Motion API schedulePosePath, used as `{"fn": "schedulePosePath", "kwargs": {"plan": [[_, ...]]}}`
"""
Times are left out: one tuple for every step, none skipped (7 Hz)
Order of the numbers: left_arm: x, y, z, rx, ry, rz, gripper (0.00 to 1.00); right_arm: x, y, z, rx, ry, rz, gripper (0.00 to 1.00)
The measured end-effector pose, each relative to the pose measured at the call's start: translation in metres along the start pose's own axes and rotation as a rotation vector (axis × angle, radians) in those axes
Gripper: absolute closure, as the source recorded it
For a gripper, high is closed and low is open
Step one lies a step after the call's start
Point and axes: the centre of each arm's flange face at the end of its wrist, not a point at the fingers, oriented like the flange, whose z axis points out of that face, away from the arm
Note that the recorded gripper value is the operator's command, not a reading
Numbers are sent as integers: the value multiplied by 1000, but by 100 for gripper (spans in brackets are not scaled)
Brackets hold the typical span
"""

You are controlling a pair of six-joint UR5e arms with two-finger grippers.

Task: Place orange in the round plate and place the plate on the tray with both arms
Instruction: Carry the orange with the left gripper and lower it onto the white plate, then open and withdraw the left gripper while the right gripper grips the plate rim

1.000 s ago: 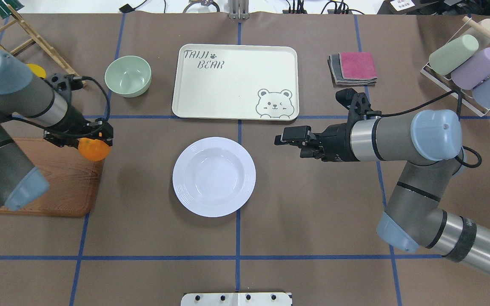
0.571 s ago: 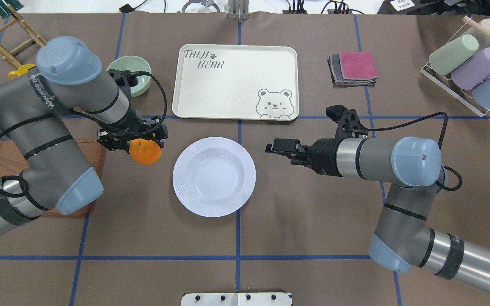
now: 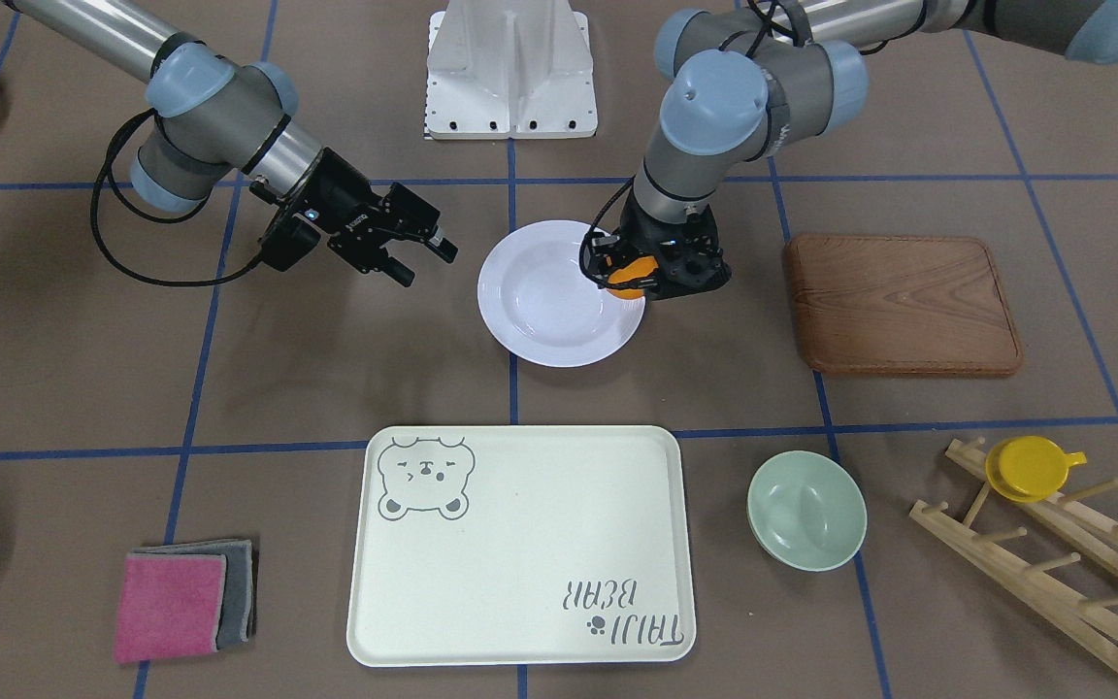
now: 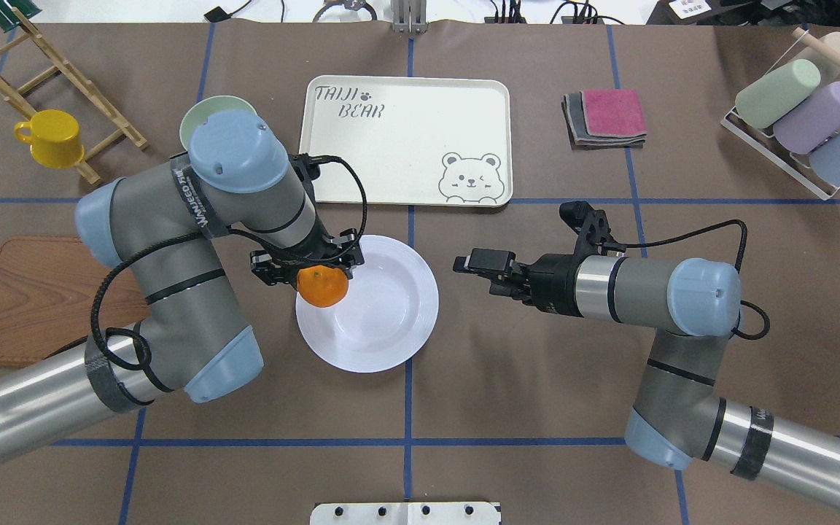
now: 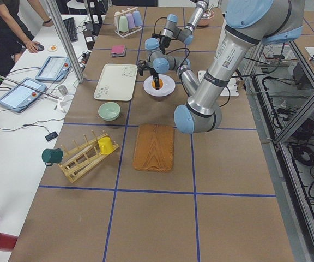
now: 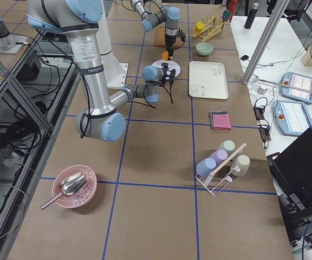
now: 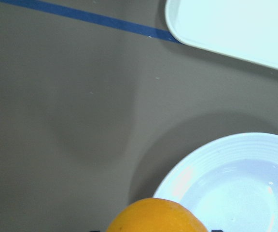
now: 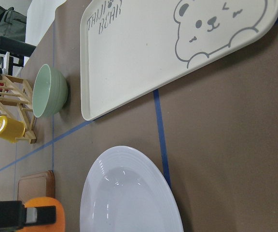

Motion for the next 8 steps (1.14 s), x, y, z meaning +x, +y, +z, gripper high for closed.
{"fn": "schedulePosePath", "kwargs": {"plan": [[3, -2, 11, 3, 9, 7, 22, 0, 2, 4, -2, -4, 12, 1], [2, -6, 23, 5, 17, 12, 10, -1, 7, 10, -1, -5, 19, 1], [2, -8, 28, 7, 24, 16, 2, -1, 13, 14, 1, -7, 21, 1], [2, -9, 29, 14, 27, 20, 1, -2, 17, 18, 0, -9, 26, 1], [2, -10, 27, 26, 31, 26, 1, 0, 19, 22, -2, -13, 33, 1], [3, -10, 22, 35, 39, 32, 1, 5, 20, 26, -7, -23, 38, 1], [3, -9, 13, 42, 51, 37, 1, 13, 21, 34, -13, -33, 39, 1], [-2, -11, 4, 49, 61, 37, 1, 17, 24, 43, -17, -39, 40, 1]]}}
